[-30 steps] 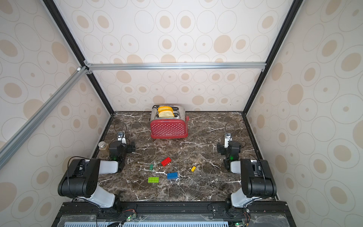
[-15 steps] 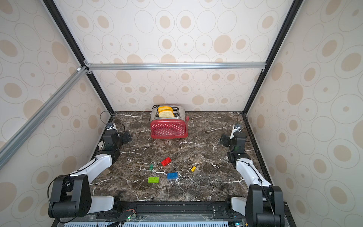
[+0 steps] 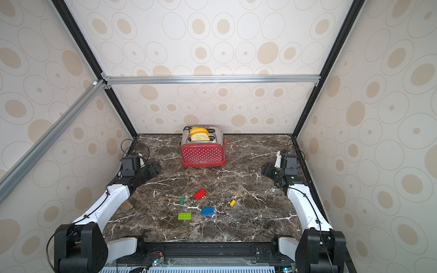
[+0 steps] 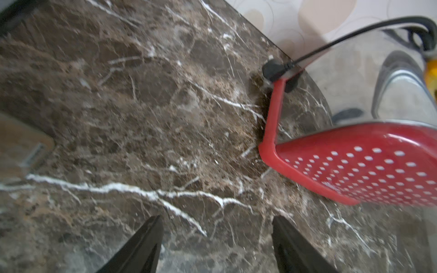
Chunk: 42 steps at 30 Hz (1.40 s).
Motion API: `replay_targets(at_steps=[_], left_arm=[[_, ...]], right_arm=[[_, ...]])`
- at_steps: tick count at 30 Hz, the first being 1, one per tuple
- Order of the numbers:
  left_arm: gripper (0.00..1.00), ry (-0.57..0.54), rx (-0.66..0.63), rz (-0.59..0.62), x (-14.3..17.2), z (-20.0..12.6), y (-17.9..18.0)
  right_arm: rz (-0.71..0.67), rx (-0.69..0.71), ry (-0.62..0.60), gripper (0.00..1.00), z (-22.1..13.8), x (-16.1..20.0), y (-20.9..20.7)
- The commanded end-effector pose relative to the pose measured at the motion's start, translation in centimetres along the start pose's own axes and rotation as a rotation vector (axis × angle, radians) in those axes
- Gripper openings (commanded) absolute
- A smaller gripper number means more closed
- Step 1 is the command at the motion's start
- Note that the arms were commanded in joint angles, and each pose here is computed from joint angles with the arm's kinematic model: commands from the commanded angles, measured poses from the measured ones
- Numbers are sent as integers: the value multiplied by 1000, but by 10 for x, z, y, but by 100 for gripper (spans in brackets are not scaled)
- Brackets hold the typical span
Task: Assemble the number 5 with lego
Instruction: Pick up the lego brick from the center of the board.
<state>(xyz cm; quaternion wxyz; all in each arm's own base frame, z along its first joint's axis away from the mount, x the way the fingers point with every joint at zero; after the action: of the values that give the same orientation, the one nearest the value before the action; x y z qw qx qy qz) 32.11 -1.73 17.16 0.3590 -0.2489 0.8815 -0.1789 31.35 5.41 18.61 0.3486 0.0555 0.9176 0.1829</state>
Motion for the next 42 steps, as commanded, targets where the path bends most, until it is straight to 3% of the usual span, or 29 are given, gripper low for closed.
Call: replay_targets(at_steps=[1, 8, 12, 21, 33, 42], left_arm=[[68, 193, 56, -1, 50, -12, -8], [60, 395, 106, 66, 105, -33, -8], [60, 415, 177, 73, 114, -45, -26], [57, 580, 197, 185, 163, -43, -39], [48, 730, 197, 284, 196, -39, -48], [41, 802, 195, 351, 212, -37, -54]], right_arm=[[-39, -38, 261, 59, 2, 53, 16], [-114, -70, 452, 57, 1, 106, 44], [-151, -79, 531, 57, 2, 127, 53], [-197, -94, 663, 57, 19, 166, 73], [-193, -98, 741, 52, 43, 178, 89], [-206, -81, 773, 43, 56, 175, 99]])
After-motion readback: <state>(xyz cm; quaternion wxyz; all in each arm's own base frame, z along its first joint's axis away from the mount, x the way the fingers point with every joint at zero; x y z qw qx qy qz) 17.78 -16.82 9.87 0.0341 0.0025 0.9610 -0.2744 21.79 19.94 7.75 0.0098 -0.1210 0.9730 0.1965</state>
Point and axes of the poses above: each gripper's point midway between its finger pads, its own z axis out along the fingers, its own y axis along the line the jaws close on, x = y × z, the point moved 4 cm from there along -z, back along the fingers, and after that the axes turned 4 degrees about -z, right-handed, at the moved point
